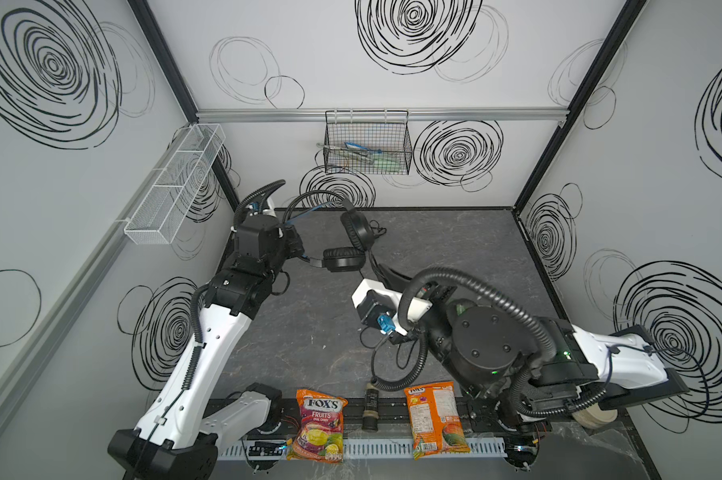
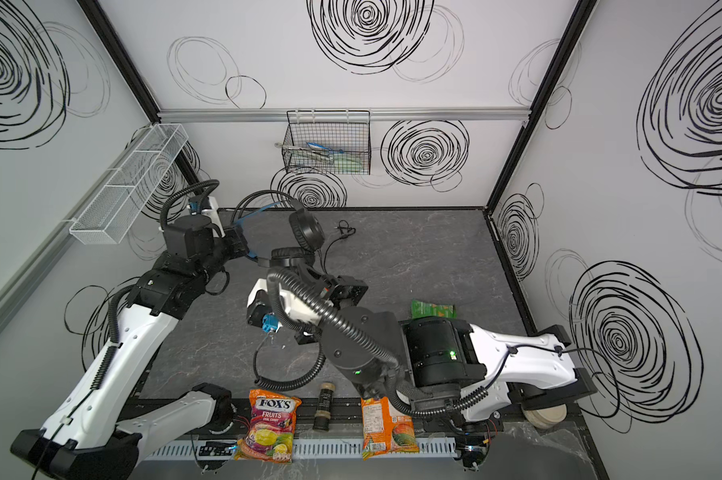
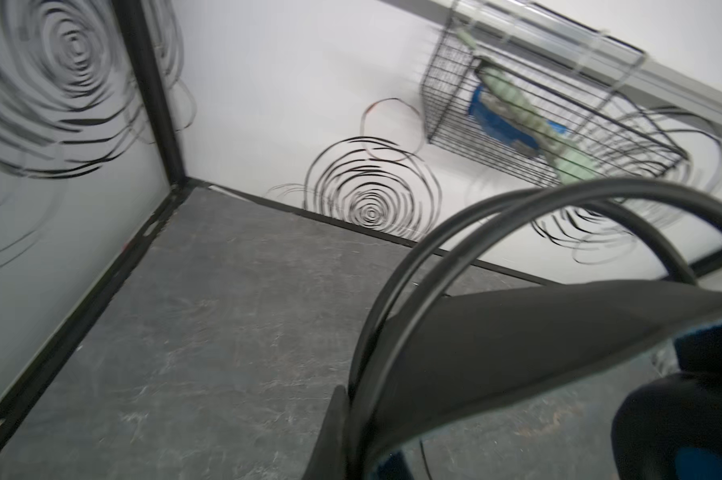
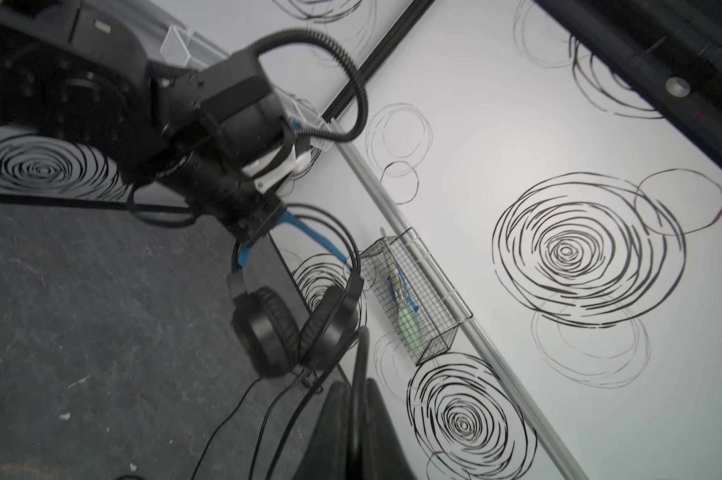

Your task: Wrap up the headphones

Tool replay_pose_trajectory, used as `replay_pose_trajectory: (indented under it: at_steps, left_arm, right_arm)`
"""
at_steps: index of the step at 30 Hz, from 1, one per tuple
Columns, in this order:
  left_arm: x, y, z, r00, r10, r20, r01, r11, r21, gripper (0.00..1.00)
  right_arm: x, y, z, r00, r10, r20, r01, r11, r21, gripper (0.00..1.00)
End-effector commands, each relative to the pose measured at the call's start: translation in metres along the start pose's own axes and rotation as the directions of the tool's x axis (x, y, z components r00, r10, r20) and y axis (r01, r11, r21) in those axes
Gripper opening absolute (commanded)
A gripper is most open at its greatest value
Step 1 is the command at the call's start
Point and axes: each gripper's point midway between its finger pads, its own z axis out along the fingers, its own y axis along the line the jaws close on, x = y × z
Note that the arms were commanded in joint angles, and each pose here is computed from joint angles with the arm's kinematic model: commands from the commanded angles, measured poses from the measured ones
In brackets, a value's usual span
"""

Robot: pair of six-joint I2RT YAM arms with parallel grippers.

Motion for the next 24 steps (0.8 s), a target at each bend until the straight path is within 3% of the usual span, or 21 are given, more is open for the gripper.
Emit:
replay_pose_trajectory:
  at_steps: [1,4,9,18,24]
  left_arm:
    - [-0.023,-0.056,-0.022,0.989,0.082,0.125,-0.112,0.960,0.258,0.00]
    - [-0.009,-0.080,-0.030,0.985,0.135,0.109,-0.164,0.927,0.337,0.00]
    - [0.003,-0.094,-0.036,0.978,0.183,0.102,-0.208,0.904,0.372,0.00]
    - [0.028,-0.117,-0.077,0.925,0.348,0.151,-0.377,0.795,0.475,0.00]
    - [0.041,-0.129,-0.100,0.933,0.339,0.117,-0.344,0.752,0.563,0.00]
  right_arm:
    - [-0.034,-0.054,-0.011,0.985,0.131,0.113,-0.134,0.991,0.019,0.12]
    - [-0.045,-0.046,-0.006,0.988,0.102,0.113,-0.100,0.995,-0.029,0.09]
    - [-0.044,-0.025,0.002,0.996,0.024,0.080,-0.019,0.997,-0.072,0.05]
    - [-0.015,-0.055,0.022,0.998,-0.049,-0.025,0.050,0.998,0.042,0.03]
    - [0.007,-0.074,0.044,0.997,0.049,-0.059,-0.045,0.997,0.067,0.02]
